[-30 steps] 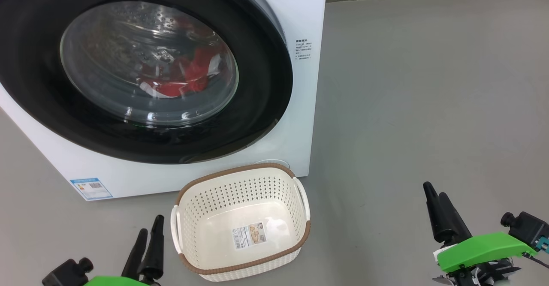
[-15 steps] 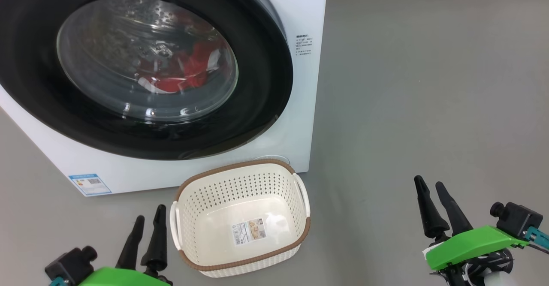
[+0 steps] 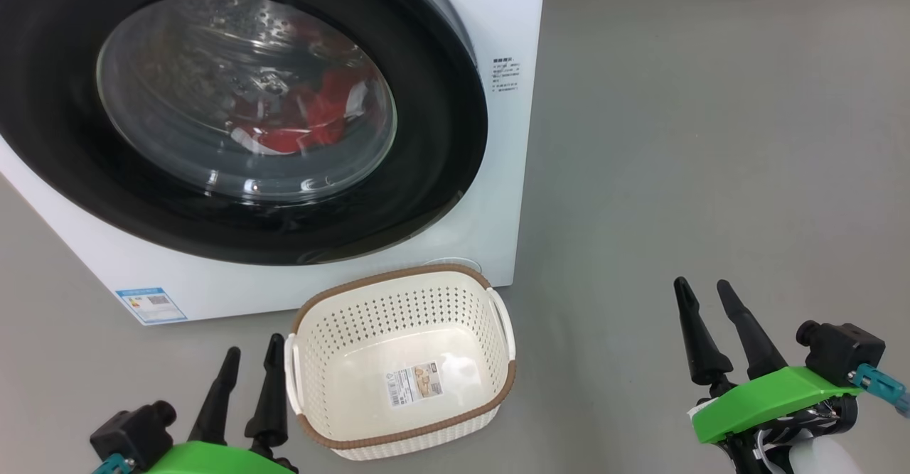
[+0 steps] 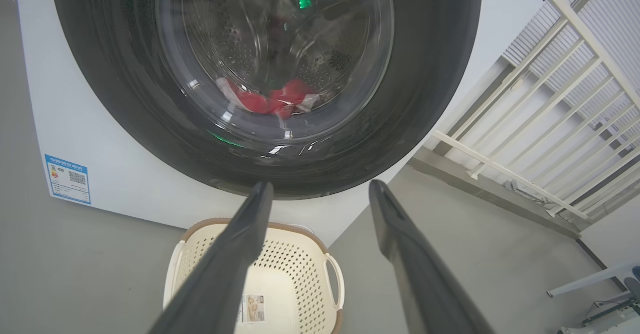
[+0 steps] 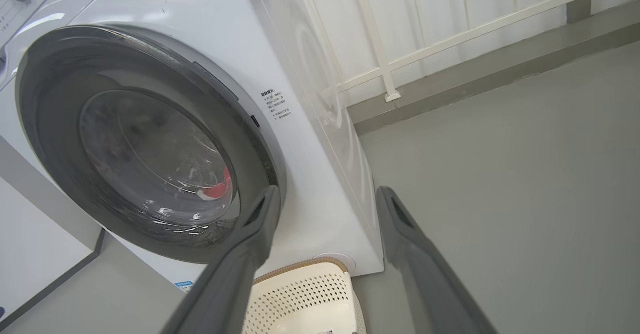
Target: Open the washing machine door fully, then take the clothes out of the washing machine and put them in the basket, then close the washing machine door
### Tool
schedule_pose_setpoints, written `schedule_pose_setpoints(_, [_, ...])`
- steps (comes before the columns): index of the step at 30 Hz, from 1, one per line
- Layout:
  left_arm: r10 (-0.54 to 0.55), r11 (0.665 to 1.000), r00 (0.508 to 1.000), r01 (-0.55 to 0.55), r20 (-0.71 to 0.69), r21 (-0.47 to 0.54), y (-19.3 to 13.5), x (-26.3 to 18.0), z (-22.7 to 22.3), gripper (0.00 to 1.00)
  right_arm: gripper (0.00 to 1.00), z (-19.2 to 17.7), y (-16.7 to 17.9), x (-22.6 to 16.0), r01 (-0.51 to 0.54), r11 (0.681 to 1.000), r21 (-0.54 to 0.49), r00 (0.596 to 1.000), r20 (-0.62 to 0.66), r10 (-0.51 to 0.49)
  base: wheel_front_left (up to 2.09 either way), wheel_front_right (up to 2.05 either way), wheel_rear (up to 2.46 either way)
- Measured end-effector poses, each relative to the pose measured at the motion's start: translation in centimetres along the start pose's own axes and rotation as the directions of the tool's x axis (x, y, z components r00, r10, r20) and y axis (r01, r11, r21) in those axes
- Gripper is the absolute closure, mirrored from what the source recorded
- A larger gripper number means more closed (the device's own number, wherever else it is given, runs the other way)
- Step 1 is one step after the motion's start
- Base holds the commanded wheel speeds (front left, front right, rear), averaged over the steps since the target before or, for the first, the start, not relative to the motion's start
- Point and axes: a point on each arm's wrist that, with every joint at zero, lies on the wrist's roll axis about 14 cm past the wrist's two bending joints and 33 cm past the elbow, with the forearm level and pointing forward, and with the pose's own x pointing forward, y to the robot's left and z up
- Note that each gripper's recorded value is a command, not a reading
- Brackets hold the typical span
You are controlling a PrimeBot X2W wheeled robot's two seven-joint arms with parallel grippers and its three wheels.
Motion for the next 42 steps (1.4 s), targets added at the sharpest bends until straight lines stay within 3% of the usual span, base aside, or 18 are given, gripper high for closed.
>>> schedule_pose_setpoints(22, [-0.048, 0.968, 0.997, 0.029, 0.069, 0.248, -1.0, 0.2, 1.5, 0.00, 0.00, 0.4, 1.7, 0.2, -0.072, 0.966, -0.249, 0.997, 0.023, 0.080, 0.00, 0.00, 0.00])
schedule_pose_setpoints(42, [-0.114, 0.894, 0.987, 0.054, 0.110, 0.445, -2.2, 0.3, 2.4, 0.00, 0.00, 1.2, 3.6, 0.8, -0.133, 0.877, -0.462, 0.984, 0.046, 0.174, 0.00, 0.00, 0.00])
